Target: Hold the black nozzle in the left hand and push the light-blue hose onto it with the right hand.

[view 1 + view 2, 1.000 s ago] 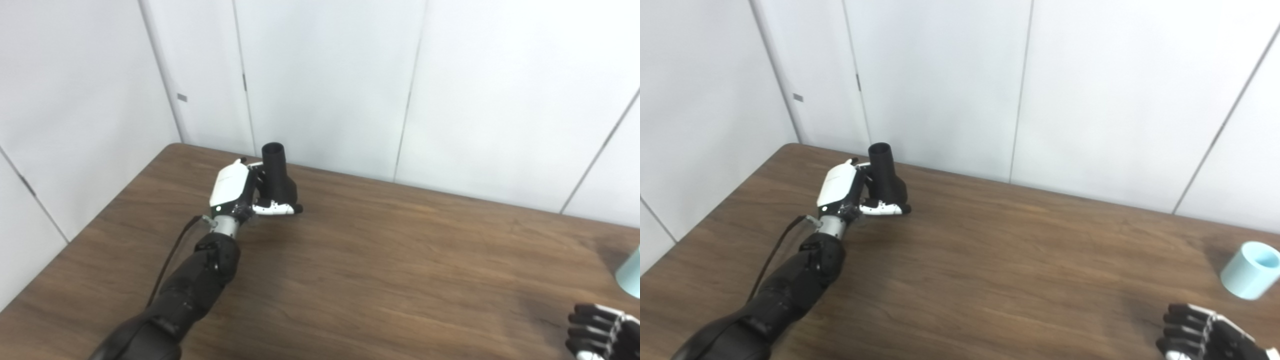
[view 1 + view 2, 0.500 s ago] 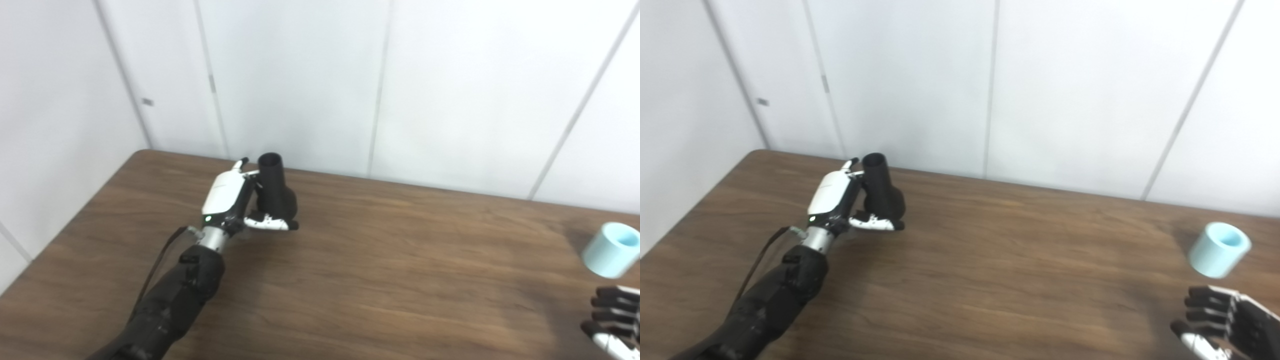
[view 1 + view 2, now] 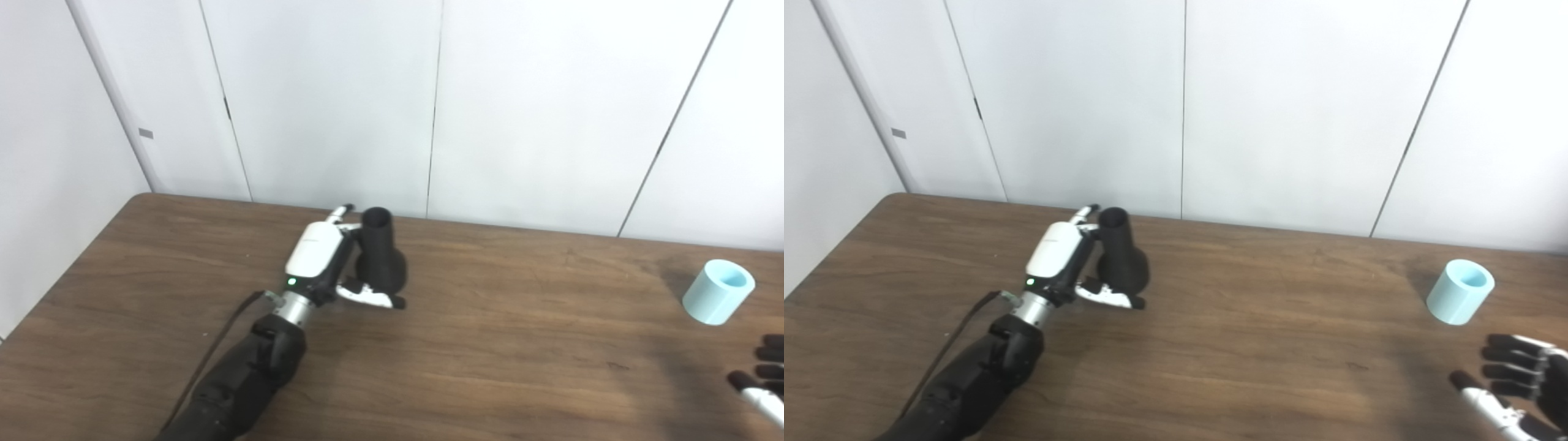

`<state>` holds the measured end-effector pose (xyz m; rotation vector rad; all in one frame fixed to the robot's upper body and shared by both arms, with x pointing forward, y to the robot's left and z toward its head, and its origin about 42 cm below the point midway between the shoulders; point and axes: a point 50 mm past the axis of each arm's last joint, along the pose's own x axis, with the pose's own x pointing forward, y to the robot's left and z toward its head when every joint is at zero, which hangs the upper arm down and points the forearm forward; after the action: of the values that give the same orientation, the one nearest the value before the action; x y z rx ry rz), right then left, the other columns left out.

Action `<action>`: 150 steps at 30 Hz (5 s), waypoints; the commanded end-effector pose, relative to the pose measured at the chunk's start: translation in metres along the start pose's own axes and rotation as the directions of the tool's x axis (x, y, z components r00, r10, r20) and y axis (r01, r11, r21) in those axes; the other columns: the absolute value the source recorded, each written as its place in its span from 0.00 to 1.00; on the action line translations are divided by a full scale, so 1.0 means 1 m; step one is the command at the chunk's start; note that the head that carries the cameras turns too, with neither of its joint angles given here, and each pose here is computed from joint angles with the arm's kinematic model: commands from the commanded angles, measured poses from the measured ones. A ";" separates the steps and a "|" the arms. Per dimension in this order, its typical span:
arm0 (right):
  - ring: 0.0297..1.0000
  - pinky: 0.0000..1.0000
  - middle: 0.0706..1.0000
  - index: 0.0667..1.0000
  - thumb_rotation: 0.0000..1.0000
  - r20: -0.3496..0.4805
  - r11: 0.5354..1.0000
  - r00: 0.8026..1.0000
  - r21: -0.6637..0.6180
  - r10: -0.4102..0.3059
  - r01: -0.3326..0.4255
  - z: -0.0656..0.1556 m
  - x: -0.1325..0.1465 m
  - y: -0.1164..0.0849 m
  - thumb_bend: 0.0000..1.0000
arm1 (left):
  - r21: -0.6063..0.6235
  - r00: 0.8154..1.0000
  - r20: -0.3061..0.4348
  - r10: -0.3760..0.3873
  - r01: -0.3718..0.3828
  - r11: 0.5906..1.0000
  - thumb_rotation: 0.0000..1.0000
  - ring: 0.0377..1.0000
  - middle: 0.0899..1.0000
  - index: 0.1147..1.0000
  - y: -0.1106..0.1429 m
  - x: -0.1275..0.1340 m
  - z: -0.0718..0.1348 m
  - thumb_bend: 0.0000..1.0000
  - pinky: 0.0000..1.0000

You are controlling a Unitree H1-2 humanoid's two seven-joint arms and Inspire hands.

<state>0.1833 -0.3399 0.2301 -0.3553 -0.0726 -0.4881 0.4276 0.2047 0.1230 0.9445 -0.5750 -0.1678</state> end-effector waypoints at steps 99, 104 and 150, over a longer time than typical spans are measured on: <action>0.90 0.83 0.93 0.97 0.34 -0.058 0.991 0.994 -0.101 -0.089 0.083 -0.043 0.181 0.054 0.87 | -0.162 0.932 0.087 -0.352 0.362 0.918 0.00 0.52 0.44 0.36 -0.126 -0.149 0.060 0.50 0.90; 0.90 0.82 0.93 0.97 0.32 -0.061 0.991 0.995 -0.107 -0.083 0.076 -0.042 0.189 0.055 0.89 | -0.163 0.931 0.091 -0.353 0.363 0.917 0.00 0.52 0.44 0.36 -0.127 -0.150 0.061 0.50 0.89; 0.81 0.66 0.87 0.92 0.31 0.021 0.989 0.994 -0.101 -0.107 0.108 0.021 0.192 0.057 0.85 | -0.153 0.930 0.105 -0.352 0.365 0.918 0.00 0.52 0.43 0.36 -0.127 -0.150 0.063 0.50 0.86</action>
<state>0.3650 -0.3678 0.2008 -0.4123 0.0902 -0.5684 0.3906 0.1230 0.1172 0.9203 -0.8034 -0.4722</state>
